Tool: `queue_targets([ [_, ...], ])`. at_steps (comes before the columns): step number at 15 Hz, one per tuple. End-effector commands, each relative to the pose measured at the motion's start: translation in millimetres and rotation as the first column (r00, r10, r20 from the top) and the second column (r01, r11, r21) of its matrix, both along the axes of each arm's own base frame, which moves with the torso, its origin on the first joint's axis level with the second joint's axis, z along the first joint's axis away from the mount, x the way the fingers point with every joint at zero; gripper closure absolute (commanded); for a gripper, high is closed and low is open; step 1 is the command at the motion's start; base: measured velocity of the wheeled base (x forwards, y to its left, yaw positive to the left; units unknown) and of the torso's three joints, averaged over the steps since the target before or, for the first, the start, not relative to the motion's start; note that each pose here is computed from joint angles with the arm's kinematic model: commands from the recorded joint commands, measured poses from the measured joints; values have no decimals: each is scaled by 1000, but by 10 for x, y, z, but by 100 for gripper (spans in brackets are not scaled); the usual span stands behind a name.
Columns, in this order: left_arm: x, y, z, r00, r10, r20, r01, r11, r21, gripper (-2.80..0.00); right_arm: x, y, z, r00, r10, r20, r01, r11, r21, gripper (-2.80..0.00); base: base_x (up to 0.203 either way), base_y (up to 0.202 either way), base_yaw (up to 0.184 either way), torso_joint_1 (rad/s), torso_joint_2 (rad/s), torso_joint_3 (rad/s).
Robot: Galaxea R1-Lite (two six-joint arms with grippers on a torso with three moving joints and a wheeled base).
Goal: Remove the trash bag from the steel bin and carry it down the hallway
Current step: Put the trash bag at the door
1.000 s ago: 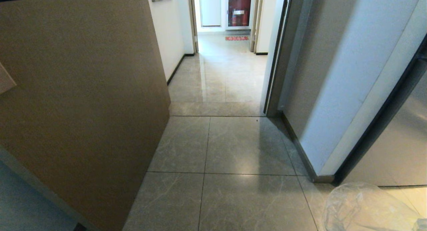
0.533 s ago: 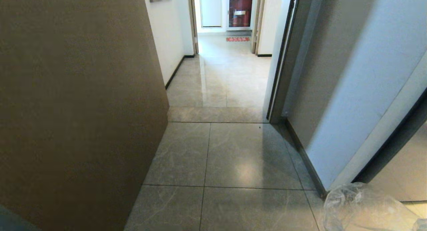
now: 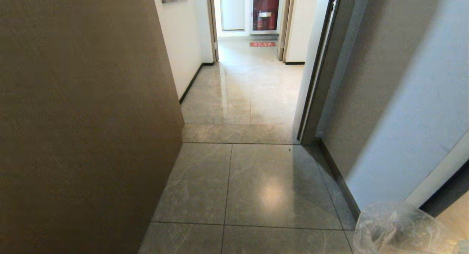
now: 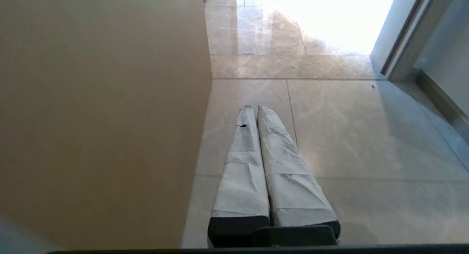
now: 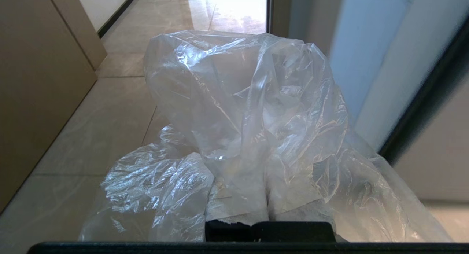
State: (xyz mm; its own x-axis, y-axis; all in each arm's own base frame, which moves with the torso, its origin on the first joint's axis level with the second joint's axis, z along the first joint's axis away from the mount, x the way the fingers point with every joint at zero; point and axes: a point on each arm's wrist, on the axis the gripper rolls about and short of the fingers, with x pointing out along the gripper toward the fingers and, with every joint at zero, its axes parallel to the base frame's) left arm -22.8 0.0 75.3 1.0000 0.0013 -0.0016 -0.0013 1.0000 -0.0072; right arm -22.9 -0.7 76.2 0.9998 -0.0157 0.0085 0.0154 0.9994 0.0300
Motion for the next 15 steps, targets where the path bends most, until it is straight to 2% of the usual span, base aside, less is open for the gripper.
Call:
queue_targets([
  [1, 0, 0, 0, 1000, 0, 0, 0, 1000, 0, 0, 2, 0, -4, 1000, 0, -3, 0, 1000, 1, 0, 196, 0, 3, 2, 11, 2],
  [15, 0, 0, 0, 1000, 0, 0, 0, 1000, 0, 0, 2, 0, -4, 1000, 0, -2, 0, 1000, -1, 0, 194, 0, 2, 2, 2, 3],
])
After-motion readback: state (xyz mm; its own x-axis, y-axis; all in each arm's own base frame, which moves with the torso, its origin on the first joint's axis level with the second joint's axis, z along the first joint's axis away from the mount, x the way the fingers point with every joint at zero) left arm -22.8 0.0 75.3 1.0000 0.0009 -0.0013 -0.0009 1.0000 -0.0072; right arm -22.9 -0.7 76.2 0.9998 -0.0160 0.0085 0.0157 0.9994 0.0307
